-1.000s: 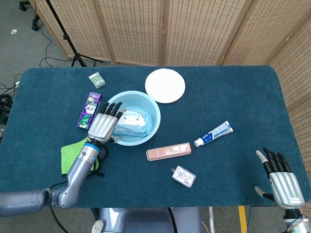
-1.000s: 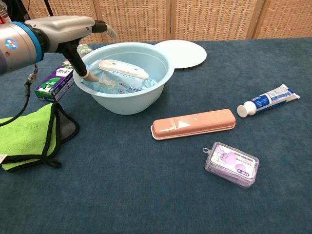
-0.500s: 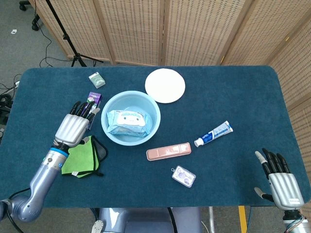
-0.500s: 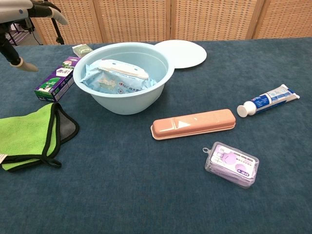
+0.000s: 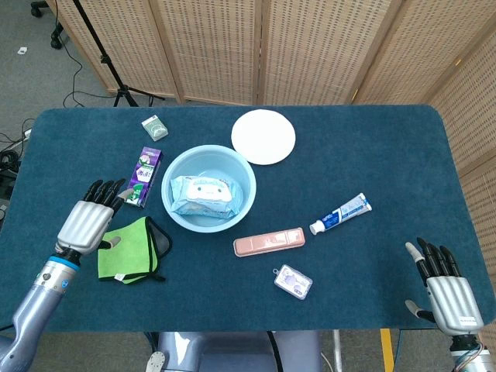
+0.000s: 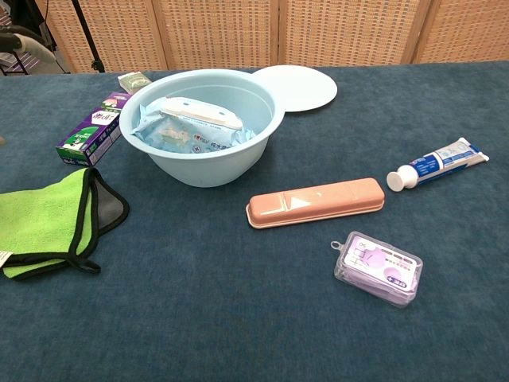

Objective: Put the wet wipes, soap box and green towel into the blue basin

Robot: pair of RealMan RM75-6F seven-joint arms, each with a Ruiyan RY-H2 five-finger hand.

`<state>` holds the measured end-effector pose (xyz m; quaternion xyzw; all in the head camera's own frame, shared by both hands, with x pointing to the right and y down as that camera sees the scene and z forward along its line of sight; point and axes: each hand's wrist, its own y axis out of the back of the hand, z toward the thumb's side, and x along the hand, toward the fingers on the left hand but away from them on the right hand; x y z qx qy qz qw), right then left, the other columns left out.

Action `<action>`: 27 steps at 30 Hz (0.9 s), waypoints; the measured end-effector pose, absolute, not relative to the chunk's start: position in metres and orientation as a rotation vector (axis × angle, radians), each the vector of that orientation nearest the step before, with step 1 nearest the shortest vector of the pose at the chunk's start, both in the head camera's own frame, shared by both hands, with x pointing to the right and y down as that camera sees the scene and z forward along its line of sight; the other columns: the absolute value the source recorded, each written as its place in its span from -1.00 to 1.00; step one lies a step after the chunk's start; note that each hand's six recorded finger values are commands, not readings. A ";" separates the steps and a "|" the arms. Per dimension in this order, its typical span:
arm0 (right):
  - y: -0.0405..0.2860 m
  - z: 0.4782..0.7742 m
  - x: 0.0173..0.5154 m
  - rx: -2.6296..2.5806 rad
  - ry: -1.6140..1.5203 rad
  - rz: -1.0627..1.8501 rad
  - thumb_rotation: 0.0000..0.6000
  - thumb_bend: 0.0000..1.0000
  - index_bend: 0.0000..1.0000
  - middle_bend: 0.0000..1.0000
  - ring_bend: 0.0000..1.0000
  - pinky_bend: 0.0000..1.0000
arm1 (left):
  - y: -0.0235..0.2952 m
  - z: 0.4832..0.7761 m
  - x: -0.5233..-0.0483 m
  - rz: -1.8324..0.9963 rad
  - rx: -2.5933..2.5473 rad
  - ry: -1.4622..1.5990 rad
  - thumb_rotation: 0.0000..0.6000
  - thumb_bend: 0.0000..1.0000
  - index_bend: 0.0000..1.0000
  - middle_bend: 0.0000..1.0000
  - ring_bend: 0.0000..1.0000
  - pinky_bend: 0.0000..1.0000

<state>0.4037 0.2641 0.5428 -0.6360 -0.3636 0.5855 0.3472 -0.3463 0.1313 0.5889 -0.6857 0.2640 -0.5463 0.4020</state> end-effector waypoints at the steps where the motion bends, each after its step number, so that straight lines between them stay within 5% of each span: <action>1: 0.264 0.542 0.404 -1.648 -0.944 1.518 1.00 -0.69 -1.00 -1.00 -1.00 -1.00 | 0.136 0.587 -0.349 -1.377 -1.738 0.683 1.00 -0.66 -1.00 -1.00 -1.00 -1.00; 15: 0.266 0.544 0.402 -1.638 -0.919 1.520 1.00 -0.69 -1.00 -1.00 -1.00 -1.00 | 0.228 0.582 -0.401 -1.427 -1.709 0.885 1.00 -0.65 -1.00 -1.00 -1.00 -1.00; 27: 0.277 0.554 0.388 -1.671 -0.843 1.560 1.00 -0.69 -1.00 -1.00 -1.00 -1.00 | 0.237 0.585 -0.421 -1.463 -1.706 0.879 1.00 -0.65 -1.00 -1.00 -1.00 -1.00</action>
